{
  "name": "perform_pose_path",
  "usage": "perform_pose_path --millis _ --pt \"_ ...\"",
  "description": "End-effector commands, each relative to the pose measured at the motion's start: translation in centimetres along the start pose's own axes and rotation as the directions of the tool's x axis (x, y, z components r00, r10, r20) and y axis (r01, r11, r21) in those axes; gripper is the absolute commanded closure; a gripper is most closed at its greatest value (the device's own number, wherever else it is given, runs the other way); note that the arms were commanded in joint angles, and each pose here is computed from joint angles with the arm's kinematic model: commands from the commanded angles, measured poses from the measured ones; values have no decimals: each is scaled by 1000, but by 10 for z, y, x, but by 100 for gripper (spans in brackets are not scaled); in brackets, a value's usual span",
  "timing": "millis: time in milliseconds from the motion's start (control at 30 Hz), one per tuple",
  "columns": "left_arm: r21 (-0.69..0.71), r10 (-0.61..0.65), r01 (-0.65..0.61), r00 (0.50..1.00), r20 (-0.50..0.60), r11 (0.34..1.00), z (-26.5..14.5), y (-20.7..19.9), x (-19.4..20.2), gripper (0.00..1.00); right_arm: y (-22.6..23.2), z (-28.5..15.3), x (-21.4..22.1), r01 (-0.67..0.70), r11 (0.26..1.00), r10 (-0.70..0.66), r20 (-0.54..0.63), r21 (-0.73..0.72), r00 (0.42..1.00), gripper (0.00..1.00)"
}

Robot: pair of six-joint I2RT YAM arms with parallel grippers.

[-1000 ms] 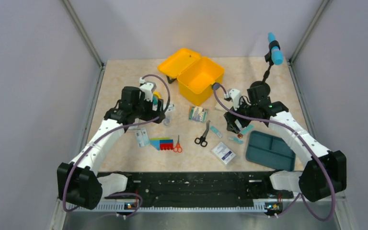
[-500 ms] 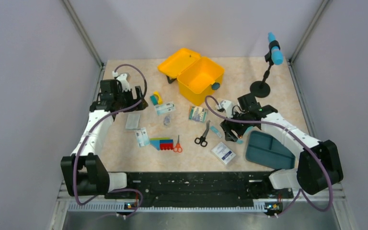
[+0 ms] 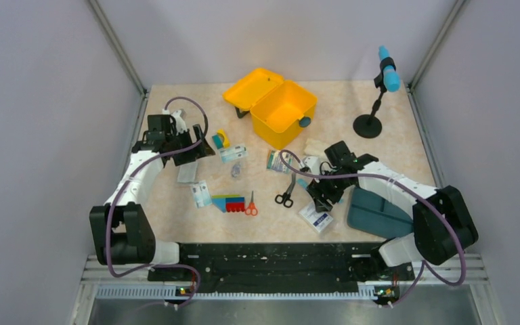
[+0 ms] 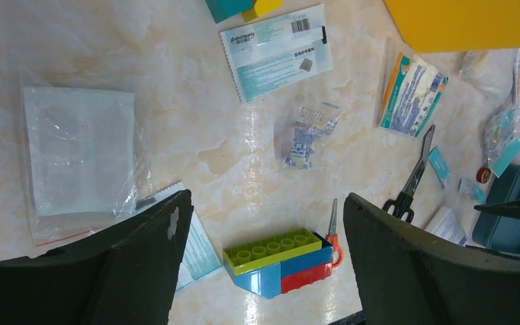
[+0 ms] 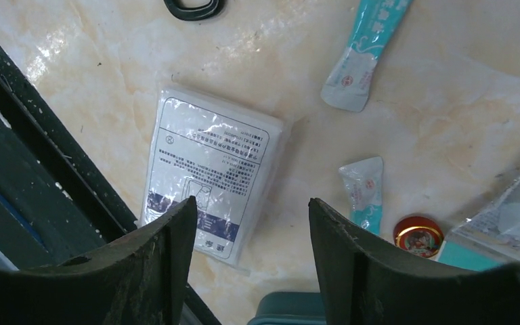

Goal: Organize the medicine kit

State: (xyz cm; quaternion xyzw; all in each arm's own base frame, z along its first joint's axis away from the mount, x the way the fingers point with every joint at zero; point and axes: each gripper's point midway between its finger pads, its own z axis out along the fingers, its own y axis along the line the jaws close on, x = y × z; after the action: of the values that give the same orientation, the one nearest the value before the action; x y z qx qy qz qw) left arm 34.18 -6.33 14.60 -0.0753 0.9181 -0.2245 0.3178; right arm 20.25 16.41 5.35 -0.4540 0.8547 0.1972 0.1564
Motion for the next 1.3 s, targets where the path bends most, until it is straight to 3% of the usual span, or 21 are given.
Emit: perform_pose_path --millis 0,200,367,433,800,933,1067,1200,1267 --pt "31 -24 23 999 33 999 2 -7 -13 13 3 12 3 35 999 -36 -20 -26 999 39" --pt "40 -36 33 997 64 999 -1 -11 -19 13 5 25 12 39 998 -42 -62 -52 997 43" --pt "38 -39 36 998 56 999 4 -8 -20 14 7 29 17 35 997 -41 -87 -72 995 79" --pt "35 -34 32 998 49 999 6 -7 -20 15 4 20 6 50 997 -54 -81 -59 995 100" --pt "54 -8 6 999 47 999 7 -14 -34 16 -14 -84 -119 149 985 -159 139 82 977 100" --pt "46 44 -47 997 62 998 0 -15 -40 17 -59 -113 -184 -11 988 -40 326 153 945 100" --pt "44 91 -93 994 64 995 -5 -17 -44 17 -101 -148 -252 -196 970 94 528 140 844 100" --pt "44 104 -107 992 76 993 -9 -20 -51 17 -135 -174 -302 -275 940 83 643 203 762 100" --pt "44 115 -119 989 88 992 -11 -22 -56 17 -158 -178 -317 -295 915 47 654 275 755 100"
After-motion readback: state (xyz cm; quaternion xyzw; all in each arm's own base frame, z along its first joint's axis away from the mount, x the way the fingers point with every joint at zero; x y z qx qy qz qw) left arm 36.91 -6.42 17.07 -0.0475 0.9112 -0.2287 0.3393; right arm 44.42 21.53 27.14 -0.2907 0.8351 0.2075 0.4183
